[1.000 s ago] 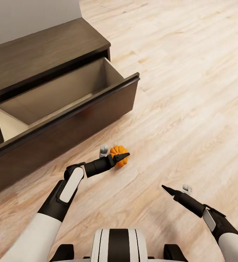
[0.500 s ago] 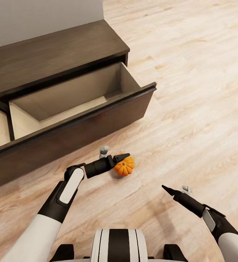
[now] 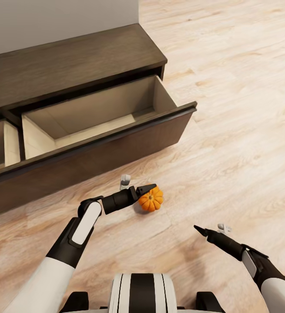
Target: Place each of the two pumpkins and all three candles from the living room inside a cabinet in the living room (use any cabinet), then make sure every cabinet is closed, and position the cauldron so it is next to a table in the living room.
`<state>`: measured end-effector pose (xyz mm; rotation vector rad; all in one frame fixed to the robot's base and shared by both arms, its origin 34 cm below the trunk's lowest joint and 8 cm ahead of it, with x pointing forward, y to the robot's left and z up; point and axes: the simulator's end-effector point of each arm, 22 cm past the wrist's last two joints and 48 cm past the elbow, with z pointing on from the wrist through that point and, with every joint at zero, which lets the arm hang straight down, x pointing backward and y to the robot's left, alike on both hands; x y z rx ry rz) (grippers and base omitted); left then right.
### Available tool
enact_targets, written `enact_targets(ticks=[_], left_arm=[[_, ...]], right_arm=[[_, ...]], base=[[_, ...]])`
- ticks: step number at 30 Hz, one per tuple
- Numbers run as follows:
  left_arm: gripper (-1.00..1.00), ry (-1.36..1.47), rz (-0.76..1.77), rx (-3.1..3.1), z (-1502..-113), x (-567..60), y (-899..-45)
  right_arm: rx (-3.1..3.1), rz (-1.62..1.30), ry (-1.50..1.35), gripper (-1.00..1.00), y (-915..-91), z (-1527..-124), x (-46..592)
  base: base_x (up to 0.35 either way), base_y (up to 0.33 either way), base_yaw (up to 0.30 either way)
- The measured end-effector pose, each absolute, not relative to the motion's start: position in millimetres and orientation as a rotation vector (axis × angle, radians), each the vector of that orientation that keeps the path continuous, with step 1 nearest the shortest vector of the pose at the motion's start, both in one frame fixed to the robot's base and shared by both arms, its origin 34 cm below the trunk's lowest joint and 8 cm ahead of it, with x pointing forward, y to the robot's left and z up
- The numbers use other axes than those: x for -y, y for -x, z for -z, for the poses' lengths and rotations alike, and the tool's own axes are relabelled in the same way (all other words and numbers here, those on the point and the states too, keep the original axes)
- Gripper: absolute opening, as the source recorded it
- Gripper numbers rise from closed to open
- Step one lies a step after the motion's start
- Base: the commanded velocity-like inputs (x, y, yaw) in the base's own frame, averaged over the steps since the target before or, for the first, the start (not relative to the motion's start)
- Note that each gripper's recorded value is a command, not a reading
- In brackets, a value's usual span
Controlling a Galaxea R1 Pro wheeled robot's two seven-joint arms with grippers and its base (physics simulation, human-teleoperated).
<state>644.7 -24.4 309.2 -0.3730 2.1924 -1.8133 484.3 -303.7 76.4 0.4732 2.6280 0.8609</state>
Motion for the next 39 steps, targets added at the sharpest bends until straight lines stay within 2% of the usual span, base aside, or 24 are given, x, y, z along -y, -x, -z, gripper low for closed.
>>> enact_targets(ticks=[10, 15, 24, 28, 39], left_arm=[[1.00, 0.373, 1.816, -2.190, -310, 25, -645], [1.00, 0.382, 1.820, -2.197, -308, 27, -639], [1.00, 0.254, 1.877, -2.212, -347, 35, -638], [1.00, 0.133, 1.702, -2.323, -361, 36, -677], [1.00, 0.041, 1.743, -2.150, -440, 40, -749]], right_arm=[[-2.629, -0.859, -0.472, 1.00, -484, -76, 303], [-2.670, -0.815, -0.453, 1.00, -478, -70, 307], [-2.682, -0.800, -0.419, 1.00, -474, -66, 302], [-2.682, -0.799, -0.409, 1.00, -473, -66, 300], [-2.690, -0.774, -0.410, 1.00, -473, -64, 304]], base=[[0.037, -0.321, 0.287], [0.001, -0.116, 0.229], [0.000, -0.010, 0.030], [0.000, 0.000, 0.000], [0.000, 0.000, 0.000]])
